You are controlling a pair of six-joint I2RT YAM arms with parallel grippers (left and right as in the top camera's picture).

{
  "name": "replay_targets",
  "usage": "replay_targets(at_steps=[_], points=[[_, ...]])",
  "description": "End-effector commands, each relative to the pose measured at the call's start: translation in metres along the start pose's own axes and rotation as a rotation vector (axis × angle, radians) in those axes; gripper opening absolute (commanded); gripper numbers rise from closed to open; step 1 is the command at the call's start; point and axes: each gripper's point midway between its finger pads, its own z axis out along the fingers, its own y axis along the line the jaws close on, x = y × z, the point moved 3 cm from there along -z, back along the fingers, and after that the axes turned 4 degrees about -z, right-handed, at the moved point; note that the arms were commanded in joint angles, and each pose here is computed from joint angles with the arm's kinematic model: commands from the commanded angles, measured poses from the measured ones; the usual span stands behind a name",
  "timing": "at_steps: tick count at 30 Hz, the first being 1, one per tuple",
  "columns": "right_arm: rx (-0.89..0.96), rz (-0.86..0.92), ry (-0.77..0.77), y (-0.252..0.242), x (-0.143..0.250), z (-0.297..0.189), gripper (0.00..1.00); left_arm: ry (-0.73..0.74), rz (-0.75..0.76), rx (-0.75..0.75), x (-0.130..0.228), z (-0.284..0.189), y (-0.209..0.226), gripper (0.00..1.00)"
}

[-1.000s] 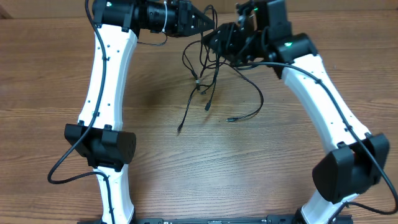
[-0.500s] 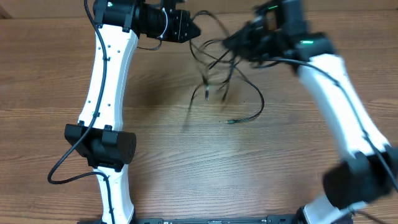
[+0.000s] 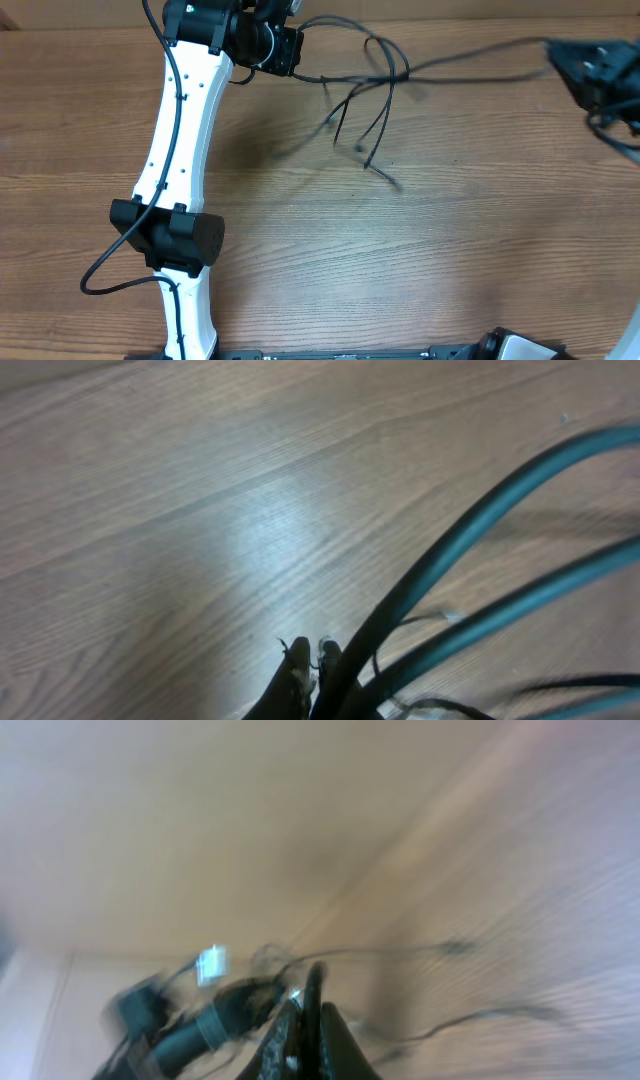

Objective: Untangle cables

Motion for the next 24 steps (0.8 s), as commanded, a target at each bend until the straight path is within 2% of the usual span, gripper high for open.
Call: replay_targets(at_steps=[1, 4, 7, 15, 17, 19, 20, 21, 24], points=[[0.274, 0.009, -0.143, -0.054, -0.026, -0.019, 0.04, -0.056, -0.008, -0.077, -0.010, -0.016, 0.013, 0.04], [0.291, -0.033, -0.084, -0.060, -0.018, -0.014, 0.04, -0.057, -0.003, -0.036, -0.010, -0.015, 0.005, 0.04], [0.356, -0.059, -0.060, -0.067, -0.012, -0.010, 0.09, -0.062, 0.003, 0.014, -0.011, -0.015, -0.003, 0.04], [0.829, 0.056, -0.197, -0.141, -0.032, -0.037, 0.10, -0.171, 0.025, 0.004, -0.029, -0.052, -0.006, 0.04], [0.821, 0.059, -0.168, -0.145, -0.032, -0.030, 0.10, -0.205, 0.038, 0.033, -0.034, -0.065, -0.013, 0.04], [0.728, 0.008, -0.086, -0.137, -0.027, -0.014, 0.13, -0.237, 0.058, 0.085, -0.038, -0.078, -0.025, 0.04], [0.649, -0.042, -0.029, -0.128, -0.022, -0.003, 0.19, -0.253, 0.071, 0.118, -0.039, -0.085, -0.033, 0.04], [0.518, -0.122, 0.049, -0.111, -0.013, 0.012, 0.34, -0.274, 0.093, 0.171, -0.040, -0.095, -0.046, 0.04], [0.233, -0.269, 0.184, -0.068, 0.010, 0.036, 0.67, -0.313, 0.130, 0.281, -0.042, -0.115, -0.067, 0.04]])
